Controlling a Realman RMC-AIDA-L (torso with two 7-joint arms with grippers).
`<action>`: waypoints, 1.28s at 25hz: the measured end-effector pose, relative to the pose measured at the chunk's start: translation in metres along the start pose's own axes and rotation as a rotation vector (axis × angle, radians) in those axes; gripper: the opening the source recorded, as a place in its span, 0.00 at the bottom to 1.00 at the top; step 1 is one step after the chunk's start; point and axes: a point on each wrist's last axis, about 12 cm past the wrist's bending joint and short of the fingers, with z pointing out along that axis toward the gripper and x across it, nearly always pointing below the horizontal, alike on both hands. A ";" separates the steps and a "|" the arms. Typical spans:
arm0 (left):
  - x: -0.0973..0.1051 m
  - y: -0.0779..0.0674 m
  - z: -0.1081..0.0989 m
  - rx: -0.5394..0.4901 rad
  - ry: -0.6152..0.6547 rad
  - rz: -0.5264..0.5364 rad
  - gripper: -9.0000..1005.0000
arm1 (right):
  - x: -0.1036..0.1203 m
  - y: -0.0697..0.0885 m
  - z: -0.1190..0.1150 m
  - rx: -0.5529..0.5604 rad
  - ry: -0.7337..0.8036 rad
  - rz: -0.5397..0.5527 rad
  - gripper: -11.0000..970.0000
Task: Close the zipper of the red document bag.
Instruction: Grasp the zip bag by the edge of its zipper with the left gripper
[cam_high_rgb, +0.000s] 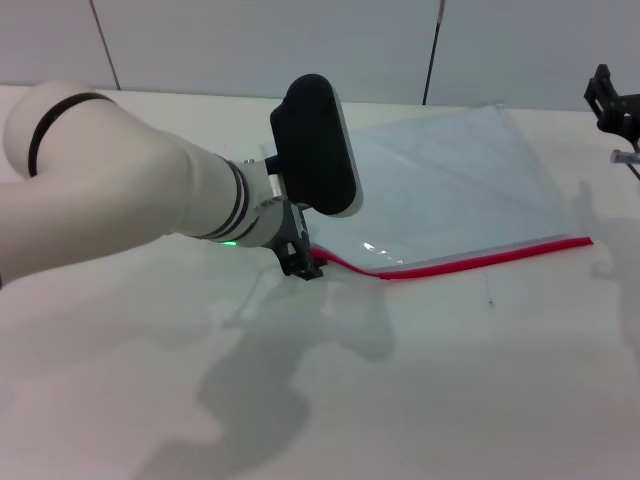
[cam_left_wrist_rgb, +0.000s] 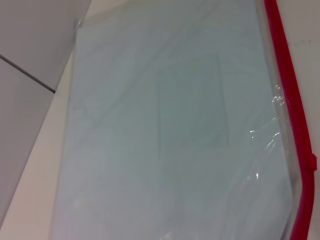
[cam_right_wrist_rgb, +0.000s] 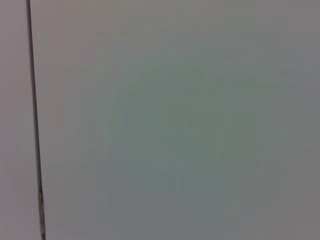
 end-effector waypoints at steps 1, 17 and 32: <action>0.001 0.000 0.001 0.000 -0.001 -0.004 0.75 | 0.000 0.000 0.000 0.000 0.000 0.000 0.75; 0.001 -0.005 0.010 -0.007 -0.033 -0.022 0.55 | 0.001 0.000 0.000 0.002 0.004 -0.001 0.74; 0.000 -0.003 0.010 -0.053 -0.075 -0.081 0.14 | 0.001 0.007 0.002 -0.054 0.040 0.003 0.73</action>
